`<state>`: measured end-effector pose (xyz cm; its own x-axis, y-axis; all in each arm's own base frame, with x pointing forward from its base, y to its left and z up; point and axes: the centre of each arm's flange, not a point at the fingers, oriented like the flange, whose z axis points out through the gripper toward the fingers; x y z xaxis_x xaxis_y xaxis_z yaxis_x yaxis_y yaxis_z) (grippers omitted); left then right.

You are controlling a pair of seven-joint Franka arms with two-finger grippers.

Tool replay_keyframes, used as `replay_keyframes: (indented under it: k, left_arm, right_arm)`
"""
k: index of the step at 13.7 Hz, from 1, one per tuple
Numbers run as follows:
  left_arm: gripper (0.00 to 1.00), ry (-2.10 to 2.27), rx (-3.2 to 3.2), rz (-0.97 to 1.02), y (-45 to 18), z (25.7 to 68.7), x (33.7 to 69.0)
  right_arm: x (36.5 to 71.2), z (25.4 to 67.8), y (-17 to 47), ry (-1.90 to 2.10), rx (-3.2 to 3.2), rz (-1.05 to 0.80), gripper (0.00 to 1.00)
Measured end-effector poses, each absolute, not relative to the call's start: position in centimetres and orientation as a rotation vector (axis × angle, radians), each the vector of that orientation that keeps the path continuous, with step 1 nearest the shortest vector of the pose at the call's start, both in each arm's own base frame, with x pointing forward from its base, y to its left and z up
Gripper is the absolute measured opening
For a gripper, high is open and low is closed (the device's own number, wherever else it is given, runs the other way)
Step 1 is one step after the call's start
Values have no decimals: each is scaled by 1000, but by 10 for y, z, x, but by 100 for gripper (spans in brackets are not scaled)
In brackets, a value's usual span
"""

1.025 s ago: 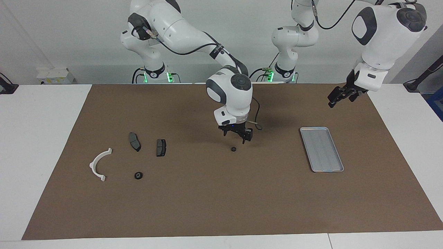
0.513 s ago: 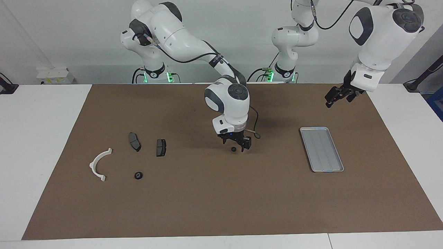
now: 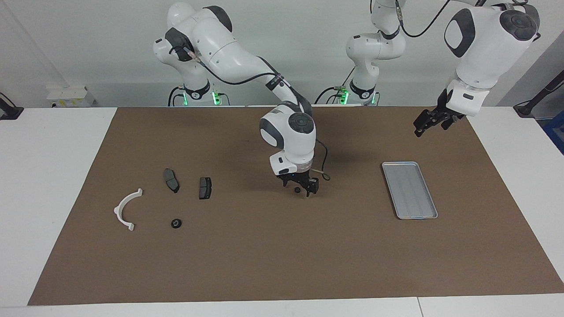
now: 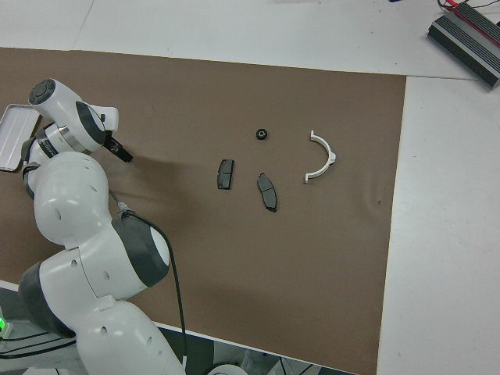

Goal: Place bearing gear from tray to pile

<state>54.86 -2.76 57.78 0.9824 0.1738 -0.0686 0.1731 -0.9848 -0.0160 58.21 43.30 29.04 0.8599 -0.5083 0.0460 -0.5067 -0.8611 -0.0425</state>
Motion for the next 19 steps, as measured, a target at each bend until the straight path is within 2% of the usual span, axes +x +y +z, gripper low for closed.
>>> replay_keyframes:
  k: [3,4,5,6,10,15,17,19]
  left_arm:
    - [100,-245,-3120,118,-27,580,546]
    - [100,-241,-3120,119,-27,582,546]
    - [100,-236,-3121,111,-27,586,546]
    - [100,-233,-3123,104,-27,588,545]
    - [100,-227,-3123,101,-27,590,545]
    - [100,-212,-3125,93,-33,592,545]
    - [100,-212,-3125,88,-33,595,543]
    - [100,-212,-3125,85,-33,597,542]
  right_arm:
    - [578,284,434,814,-3013,-72,90]
    - [577,281,434,814,-3017,-67,84]
    - [576,280,433,814,-3019,-65,83]
    - [577,281,433,814,-3019,-65,75]
    - [576,290,436,815,-3001,-67,24]
    - [582,296,426,823,-3045,-38,24]
    - [608,335,393,718,-3109,-26,24]
    - [639,404,319,495,-3177,-24,24]
